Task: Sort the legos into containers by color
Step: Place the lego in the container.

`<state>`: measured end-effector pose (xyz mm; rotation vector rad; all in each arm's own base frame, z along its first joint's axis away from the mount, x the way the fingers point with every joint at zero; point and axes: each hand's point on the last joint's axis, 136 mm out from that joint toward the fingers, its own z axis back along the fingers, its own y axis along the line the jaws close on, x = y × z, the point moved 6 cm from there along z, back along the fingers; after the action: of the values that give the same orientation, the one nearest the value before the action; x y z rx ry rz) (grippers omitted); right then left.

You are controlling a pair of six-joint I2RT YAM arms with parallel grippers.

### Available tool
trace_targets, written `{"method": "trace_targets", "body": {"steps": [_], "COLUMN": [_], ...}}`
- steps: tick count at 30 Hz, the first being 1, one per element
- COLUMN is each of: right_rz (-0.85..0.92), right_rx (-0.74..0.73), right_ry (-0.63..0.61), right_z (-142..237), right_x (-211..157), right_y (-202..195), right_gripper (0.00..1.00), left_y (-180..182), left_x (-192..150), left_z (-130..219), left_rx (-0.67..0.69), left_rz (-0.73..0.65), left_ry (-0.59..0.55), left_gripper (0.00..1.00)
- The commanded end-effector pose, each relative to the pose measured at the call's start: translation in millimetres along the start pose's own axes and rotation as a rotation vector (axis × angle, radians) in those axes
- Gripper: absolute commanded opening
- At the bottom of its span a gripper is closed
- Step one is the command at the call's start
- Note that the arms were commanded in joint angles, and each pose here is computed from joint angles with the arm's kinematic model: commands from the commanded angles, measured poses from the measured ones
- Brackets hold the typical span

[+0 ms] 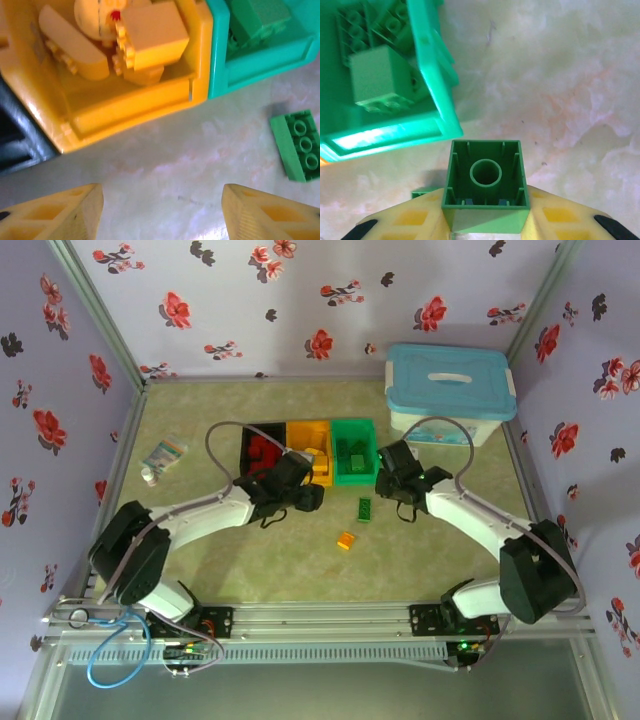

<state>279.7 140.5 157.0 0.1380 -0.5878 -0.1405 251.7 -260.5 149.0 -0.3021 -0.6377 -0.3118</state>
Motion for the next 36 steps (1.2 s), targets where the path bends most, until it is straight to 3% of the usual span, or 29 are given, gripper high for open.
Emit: {"method": "trace_targets", "body": {"steps": [1, 12, 17, 29, 36], "right_rz": [0.064, 0.170, 0.203, 0.126, 0.077], "right_rx": [-0.023, -0.055, -0.074, 0.002, 0.073], "right_ry": [-0.011, -0.001, 0.050, 0.029, 0.079], "right_z": [3.3, -17.4, -34.1, -20.9, -16.9], "right_x": [15.5, 73.7, 87.4, 51.0, 13.4], "right_y": [8.8, 47.4, 61.0, 45.2, 36.7], "right_gripper": [0.36, 0.40, 0.48, 0.58, 0.64], "left_y": [5.9, 22.1, 24.1, 10.1, -8.0], "left_x": [-9.4, -40.6, -38.9, -32.3, -23.8], "left_z": [11.3, 26.5, 35.4, 25.4, 12.7], "left_rx": [0.007, 0.023, 0.025, 0.008, -0.004], "left_rz": [0.049, 0.096, 0.097, 0.043, 0.004], "left_ry": [-0.029, -0.025, -0.048, -0.029, -0.014], "left_gripper": [0.64, 0.64, 0.64, 0.65, 0.65]}}
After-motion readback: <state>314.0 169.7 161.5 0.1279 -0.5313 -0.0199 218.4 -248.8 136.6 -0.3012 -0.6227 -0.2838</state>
